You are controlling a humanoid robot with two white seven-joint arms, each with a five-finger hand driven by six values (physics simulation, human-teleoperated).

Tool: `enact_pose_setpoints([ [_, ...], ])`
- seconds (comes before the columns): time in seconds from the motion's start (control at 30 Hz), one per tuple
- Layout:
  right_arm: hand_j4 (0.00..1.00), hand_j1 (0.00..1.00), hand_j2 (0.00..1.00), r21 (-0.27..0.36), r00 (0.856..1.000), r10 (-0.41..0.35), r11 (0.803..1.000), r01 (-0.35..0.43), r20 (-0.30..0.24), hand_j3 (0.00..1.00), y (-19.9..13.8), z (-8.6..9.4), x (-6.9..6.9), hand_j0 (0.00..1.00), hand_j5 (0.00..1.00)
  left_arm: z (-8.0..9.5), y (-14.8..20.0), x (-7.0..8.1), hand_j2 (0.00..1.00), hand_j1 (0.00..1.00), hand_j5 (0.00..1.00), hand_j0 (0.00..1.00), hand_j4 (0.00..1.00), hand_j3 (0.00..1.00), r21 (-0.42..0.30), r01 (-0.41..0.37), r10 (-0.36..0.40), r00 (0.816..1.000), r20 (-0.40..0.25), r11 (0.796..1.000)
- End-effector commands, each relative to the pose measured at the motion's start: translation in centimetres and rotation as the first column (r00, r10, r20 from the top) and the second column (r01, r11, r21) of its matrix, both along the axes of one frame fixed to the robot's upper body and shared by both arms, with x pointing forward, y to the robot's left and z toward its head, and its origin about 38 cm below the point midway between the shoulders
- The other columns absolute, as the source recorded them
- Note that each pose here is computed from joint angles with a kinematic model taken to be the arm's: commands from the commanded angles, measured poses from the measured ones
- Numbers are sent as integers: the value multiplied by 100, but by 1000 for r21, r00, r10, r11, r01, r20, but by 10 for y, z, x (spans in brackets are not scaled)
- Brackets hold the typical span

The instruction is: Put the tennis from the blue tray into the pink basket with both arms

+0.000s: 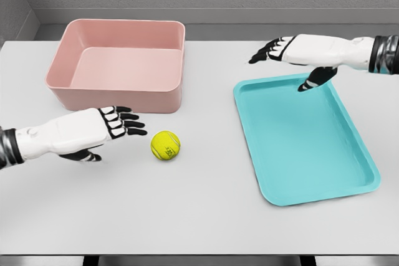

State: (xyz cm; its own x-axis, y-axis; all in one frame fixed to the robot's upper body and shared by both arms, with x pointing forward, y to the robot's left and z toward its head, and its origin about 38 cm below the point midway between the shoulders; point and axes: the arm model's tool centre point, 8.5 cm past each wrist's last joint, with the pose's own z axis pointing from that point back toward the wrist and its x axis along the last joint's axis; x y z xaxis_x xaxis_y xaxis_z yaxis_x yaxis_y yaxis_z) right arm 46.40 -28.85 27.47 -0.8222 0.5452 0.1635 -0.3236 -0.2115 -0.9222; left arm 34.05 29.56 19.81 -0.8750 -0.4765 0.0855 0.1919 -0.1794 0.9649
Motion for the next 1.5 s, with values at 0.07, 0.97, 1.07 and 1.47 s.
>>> enact_pose_setpoints([
  [0.07,100,100,100,7,999,-50,999,50,-8,100,-15,0,6,100,100,2,-19,6,100,100,100,100,100,100,-46,26,-25,1000,13,999],
  [0.97,100,100,100,3,991,-133,991,133,-32,100,-38,-9,18,100,100,-13,-87,20,100,100,100,100,100,100,-30,175,-176,983,-53,984],
  [1.07,100,100,100,4,991,-133,991,133,-33,100,-38,-9,18,100,100,-15,-89,22,100,100,100,100,100,100,43,192,-188,979,-79,980],
  [1.47,100,100,100,2,990,-134,991,135,-32,100,-38,-9,17,100,100,-14,-92,32,100,100,100,100,100,100,85,190,-184,980,-81,978],
])
